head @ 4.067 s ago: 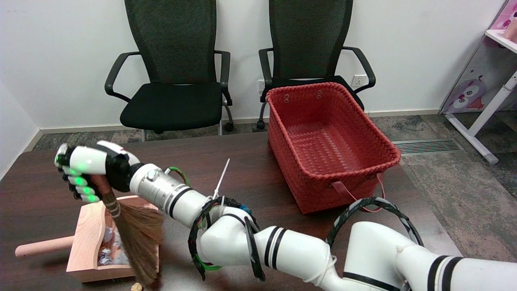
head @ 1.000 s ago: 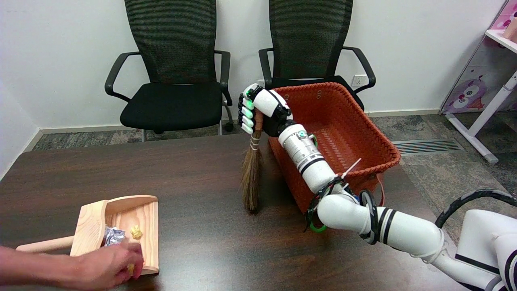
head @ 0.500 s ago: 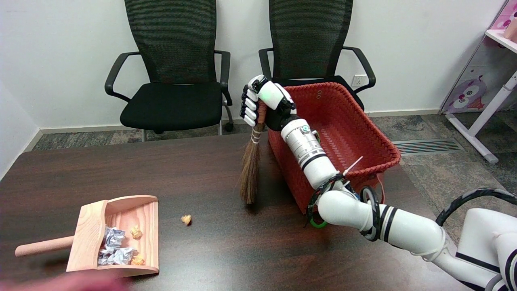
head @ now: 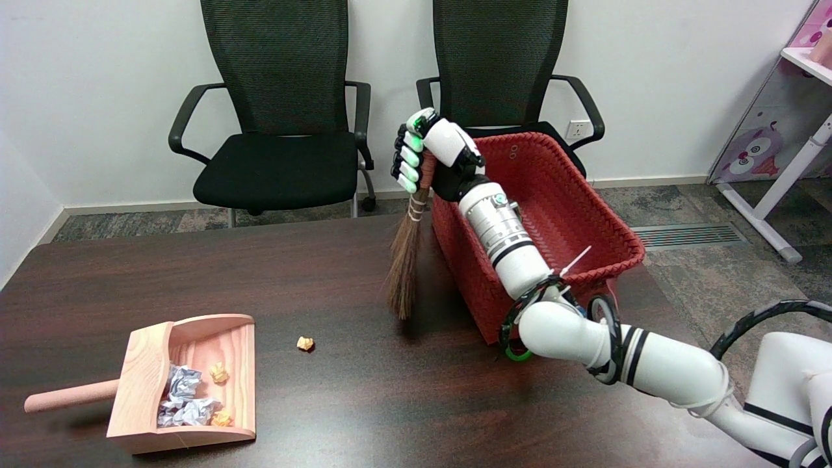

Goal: Sweep the paper ball into the dustpan.

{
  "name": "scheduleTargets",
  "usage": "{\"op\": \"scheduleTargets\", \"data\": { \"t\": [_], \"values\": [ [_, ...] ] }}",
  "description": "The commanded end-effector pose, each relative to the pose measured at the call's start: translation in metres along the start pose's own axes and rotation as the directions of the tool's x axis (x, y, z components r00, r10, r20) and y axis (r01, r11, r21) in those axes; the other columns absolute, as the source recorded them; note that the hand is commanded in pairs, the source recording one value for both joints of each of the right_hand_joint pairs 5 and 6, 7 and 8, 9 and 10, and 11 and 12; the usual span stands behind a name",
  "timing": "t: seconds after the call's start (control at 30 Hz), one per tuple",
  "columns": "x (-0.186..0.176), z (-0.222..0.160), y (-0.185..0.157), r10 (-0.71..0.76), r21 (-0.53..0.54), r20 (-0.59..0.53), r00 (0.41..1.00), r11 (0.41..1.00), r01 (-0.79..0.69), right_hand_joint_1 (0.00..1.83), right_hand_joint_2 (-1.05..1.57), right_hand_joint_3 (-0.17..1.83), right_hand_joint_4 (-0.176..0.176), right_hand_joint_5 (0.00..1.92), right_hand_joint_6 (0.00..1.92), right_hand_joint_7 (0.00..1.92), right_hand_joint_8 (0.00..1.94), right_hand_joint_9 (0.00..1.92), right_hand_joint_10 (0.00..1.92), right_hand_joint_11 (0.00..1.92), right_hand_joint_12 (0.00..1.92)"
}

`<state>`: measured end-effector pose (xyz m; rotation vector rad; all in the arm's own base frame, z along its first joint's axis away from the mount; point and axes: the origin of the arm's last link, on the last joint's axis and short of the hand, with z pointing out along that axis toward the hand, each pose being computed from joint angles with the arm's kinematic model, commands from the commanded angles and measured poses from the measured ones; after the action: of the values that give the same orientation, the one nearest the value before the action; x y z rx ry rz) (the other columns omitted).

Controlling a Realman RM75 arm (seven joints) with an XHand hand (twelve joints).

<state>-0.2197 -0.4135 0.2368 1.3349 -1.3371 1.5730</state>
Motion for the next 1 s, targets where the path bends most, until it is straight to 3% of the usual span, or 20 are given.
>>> {"op": "scheduleTargets", "data": {
  "t": [0.03, 0.13, 0.33, 0.6, 0.7, 0.83, 1.0],
  "values": [
    [-0.019, -0.009, -0.067, -0.082, 0.177, 0.16, 0.984, 0.983, 0.053, 0.77, 1.55, 1.83, -0.003, 1.92, 1.92, 1.92, 1.92, 1.92, 1.92, 1.92, 1.92],
    [-0.031, -0.015, -0.077, -0.099, 0.191, 0.218, 0.971, 0.98, 0.057, 0.79, 1.53, 1.83, -0.003, 1.92, 1.92, 1.92, 1.92, 1.92, 1.92, 1.92, 1.92],
    [-0.055, -0.032, -0.056, -0.18, 0.132, 0.335, 0.925, 0.981, 0.143, 0.82, 1.44, 1.83, -0.003, 1.92, 1.92, 1.92, 1.92, 1.92, 1.92, 1.92, 1.92],
    [-0.095, -0.06, -0.039, -0.346, 0.185, 0.46, 0.818, 0.938, 0.293, 0.83, 1.43, 1.83, -0.005, 1.92, 1.92, 1.92, 1.92, 1.92, 1.92, 1.92, 1.92],
    [-0.122, -0.066, -0.031, -0.434, 0.219, 0.485, 0.759, 0.901, 0.375, 0.83, 1.44, 1.83, -0.005, 1.92, 1.92, 1.92, 1.92, 1.92, 1.92, 1.92, 1.92],
    [-0.154, -0.07, -0.015, -0.584, 0.284, 0.485, 0.651, 0.809, 0.514, 0.83, 1.46, 1.83, -0.004, 1.92, 1.92, 1.92, 1.92, 1.92, 1.92, 1.92, 1.92],
    [-0.197, -0.07, -0.001, -0.674, 0.346, 0.443, 0.591, 0.737, 0.581, 0.83, 1.49, 1.83, -0.004, 1.92, 1.92, 1.92, 1.92, 1.92, 1.92, 1.92, 1.92]
  ]
}}
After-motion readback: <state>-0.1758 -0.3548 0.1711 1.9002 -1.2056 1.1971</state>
